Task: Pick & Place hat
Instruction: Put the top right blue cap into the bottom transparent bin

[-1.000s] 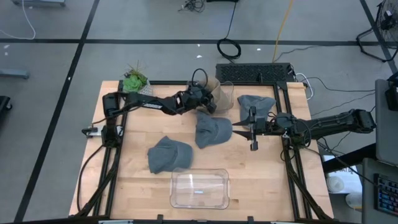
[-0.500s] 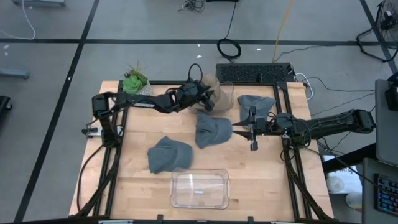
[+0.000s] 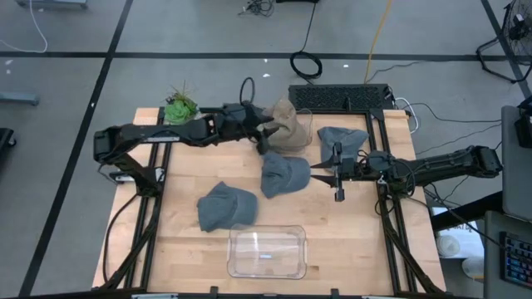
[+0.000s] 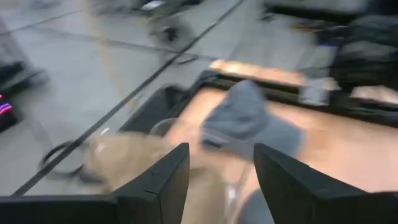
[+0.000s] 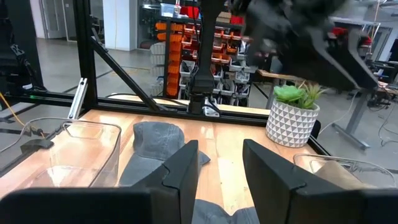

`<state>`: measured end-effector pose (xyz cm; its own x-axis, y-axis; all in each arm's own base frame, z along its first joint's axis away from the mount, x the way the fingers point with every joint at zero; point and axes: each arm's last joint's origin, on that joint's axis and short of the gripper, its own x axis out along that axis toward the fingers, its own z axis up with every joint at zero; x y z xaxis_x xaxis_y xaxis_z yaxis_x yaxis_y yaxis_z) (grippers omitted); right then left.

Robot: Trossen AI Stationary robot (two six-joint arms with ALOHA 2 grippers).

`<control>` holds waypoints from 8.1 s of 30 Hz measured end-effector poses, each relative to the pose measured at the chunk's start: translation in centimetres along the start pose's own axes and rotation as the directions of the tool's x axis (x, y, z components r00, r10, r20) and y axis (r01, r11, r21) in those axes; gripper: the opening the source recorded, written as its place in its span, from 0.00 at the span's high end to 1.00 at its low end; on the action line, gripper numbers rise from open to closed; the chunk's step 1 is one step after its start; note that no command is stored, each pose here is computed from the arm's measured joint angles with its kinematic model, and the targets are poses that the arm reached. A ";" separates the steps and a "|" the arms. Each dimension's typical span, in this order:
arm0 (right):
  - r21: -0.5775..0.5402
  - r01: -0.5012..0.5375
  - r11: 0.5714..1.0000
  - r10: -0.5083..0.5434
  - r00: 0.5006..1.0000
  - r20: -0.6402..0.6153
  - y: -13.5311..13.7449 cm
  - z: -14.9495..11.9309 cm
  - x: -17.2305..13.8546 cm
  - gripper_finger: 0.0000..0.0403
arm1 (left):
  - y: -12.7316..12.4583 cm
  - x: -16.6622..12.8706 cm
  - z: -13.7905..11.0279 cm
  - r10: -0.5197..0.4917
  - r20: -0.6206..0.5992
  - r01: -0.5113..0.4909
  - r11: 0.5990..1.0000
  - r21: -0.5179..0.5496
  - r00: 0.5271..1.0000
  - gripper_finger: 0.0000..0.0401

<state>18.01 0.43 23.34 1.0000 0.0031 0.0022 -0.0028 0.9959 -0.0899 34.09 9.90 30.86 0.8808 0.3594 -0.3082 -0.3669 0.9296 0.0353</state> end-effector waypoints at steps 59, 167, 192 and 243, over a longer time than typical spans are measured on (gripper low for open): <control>0.118 0.699 0.705 -0.187 0.344 -0.920 -17.8 -4.5 2.1 0.37 | 0.2 -18.8 -13.5 -0.309 0.311 0.338 0.940 -0.042 0.899 0.52; -0.016 0.630 0.776 -0.122 0.126 -0.985 -4.9 -0.5 0.4 0.54 | 0.2 -18.8 -13.5 -0.308 0.310 0.336 0.941 -0.041 0.900 0.52; -0.160 0.519 0.839 -0.043 -0.231 -0.972 -5.0 -6.7 3.2 0.66 | 0.2 -18.8 -13.5 -0.308 0.310 0.336 0.941 -0.040 0.899 0.52; -0.210 0.135 0.968 -0.212 0.888 -0.408 1.0 5.2 4.1 1.00 | 0.2 -19.2 -12.1 -0.308 0.448 0.424 0.887 -0.184 0.839 0.52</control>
<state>22.11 1.91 28.44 0.8896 -0.2449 -0.3856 0.1323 0.9461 -0.2957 13.45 2.17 25.26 0.9864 0.0516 0.1560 -0.0069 0.9615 -0.2748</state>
